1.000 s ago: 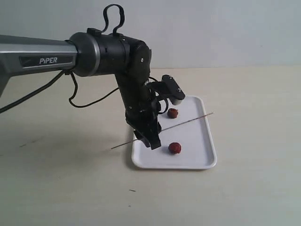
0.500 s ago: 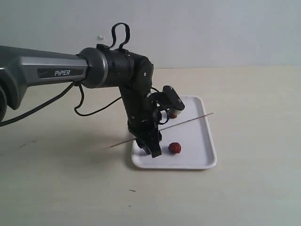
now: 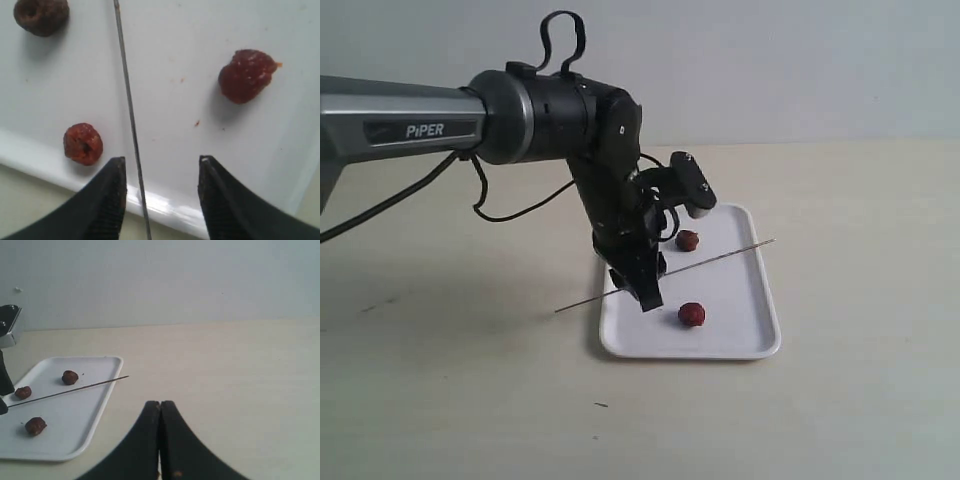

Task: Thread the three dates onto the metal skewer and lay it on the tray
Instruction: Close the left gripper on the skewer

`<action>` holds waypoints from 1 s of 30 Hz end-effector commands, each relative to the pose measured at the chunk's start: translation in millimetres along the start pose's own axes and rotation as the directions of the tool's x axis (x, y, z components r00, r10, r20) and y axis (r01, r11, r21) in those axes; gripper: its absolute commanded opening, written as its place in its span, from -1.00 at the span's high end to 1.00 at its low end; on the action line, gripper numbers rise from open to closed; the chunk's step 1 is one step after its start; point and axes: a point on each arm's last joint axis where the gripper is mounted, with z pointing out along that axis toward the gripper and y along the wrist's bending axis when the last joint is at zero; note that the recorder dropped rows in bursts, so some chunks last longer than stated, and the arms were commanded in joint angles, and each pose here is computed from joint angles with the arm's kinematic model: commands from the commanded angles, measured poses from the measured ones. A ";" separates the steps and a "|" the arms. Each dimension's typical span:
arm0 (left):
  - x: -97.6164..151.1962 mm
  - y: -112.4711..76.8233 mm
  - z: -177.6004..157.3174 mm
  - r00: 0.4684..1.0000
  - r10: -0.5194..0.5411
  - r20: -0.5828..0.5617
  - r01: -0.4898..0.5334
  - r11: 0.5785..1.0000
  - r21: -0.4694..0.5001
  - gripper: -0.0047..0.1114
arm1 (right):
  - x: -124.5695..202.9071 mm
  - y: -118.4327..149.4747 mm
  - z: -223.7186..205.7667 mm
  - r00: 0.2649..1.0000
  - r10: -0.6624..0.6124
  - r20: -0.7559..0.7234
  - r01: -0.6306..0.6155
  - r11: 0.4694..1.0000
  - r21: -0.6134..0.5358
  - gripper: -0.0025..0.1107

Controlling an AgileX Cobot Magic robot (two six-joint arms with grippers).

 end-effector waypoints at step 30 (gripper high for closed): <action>13.5 7.3 32.1 0.998 -0.007 -0.070 0.009 1.000 0.022 0.14 | 0.8 -0.4 0.0 1.000 -0.005 0.005 0.005 1.000 0.005 0.96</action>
